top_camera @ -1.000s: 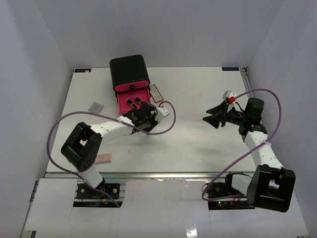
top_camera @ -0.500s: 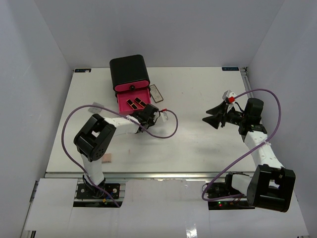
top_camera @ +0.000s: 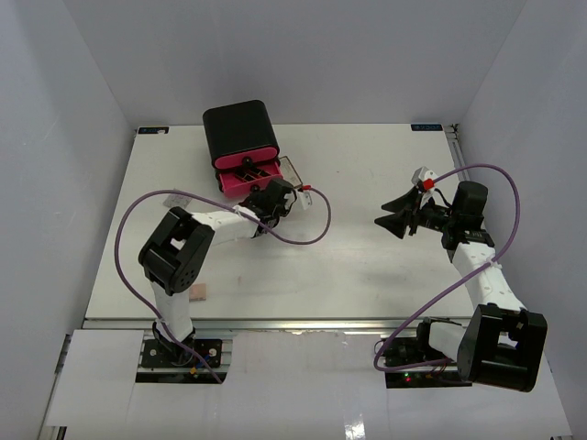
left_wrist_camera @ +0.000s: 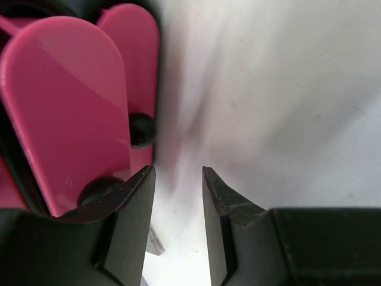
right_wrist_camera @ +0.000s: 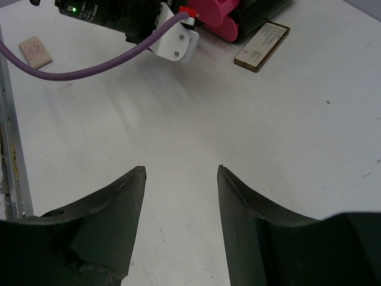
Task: Organize the makeup
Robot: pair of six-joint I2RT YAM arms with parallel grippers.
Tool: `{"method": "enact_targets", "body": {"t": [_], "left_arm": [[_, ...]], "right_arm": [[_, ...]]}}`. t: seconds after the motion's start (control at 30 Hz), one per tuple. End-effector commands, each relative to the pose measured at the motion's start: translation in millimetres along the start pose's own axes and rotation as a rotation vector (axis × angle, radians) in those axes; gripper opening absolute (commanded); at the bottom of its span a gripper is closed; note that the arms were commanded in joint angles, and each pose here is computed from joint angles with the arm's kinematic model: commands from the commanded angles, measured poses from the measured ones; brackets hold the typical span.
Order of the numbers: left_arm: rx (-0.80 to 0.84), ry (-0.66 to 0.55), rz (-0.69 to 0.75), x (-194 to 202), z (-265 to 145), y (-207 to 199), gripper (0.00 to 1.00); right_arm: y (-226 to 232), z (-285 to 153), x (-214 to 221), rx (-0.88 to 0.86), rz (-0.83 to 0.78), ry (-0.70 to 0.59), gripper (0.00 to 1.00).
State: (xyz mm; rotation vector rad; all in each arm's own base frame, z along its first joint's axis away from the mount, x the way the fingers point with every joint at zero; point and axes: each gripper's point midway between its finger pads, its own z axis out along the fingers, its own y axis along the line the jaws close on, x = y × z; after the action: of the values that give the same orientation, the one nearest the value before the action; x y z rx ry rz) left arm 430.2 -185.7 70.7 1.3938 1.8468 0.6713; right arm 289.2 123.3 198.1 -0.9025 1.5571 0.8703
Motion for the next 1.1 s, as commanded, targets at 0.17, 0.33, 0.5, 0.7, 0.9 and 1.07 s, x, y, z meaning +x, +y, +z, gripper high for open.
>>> {"method": "enact_targets", "body": {"t": [0.17, 0.33, 0.5, 0.7, 0.9, 1.07], "left_arm": [[-0.103, -0.029, -0.076, -7.0, 12.8, 55.2, 0.53], [-0.106, -0.019, -0.108, 1.0, 18.7, 62.4, 0.54], [-0.114, -0.028, -0.145, -0.1, 19.0, 69.7, 0.59], [-0.068, -0.104, -0.244, -17.7, -1.7, 70.0, 0.60], [0.037, -0.289, -0.585, -43.5, -59.0, 60.4, 0.64], [0.029, -0.349, -0.995, -32.8, -82.8, 65.8, 0.65]], "right_arm": [[0.3, 1.4, -1.3, -0.013, -0.016, -0.005, 0.58], [-0.3, 1.2, -0.7, -0.011, -0.013, -0.004, 0.58], [-0.4, 1.2, 0.1, -0.011, -0.010, -0.003, 0.58], [-0.6, 1.2, -0.7, -0.010, -0.012, -0.003, 0.58], [-0.7, 1.1, 0.0, -0.009, -0.010, -0.001, 0.58], [-0.7, 1.0, 0.8, -0.011, -0.007, -0.001, 0.58]]}}
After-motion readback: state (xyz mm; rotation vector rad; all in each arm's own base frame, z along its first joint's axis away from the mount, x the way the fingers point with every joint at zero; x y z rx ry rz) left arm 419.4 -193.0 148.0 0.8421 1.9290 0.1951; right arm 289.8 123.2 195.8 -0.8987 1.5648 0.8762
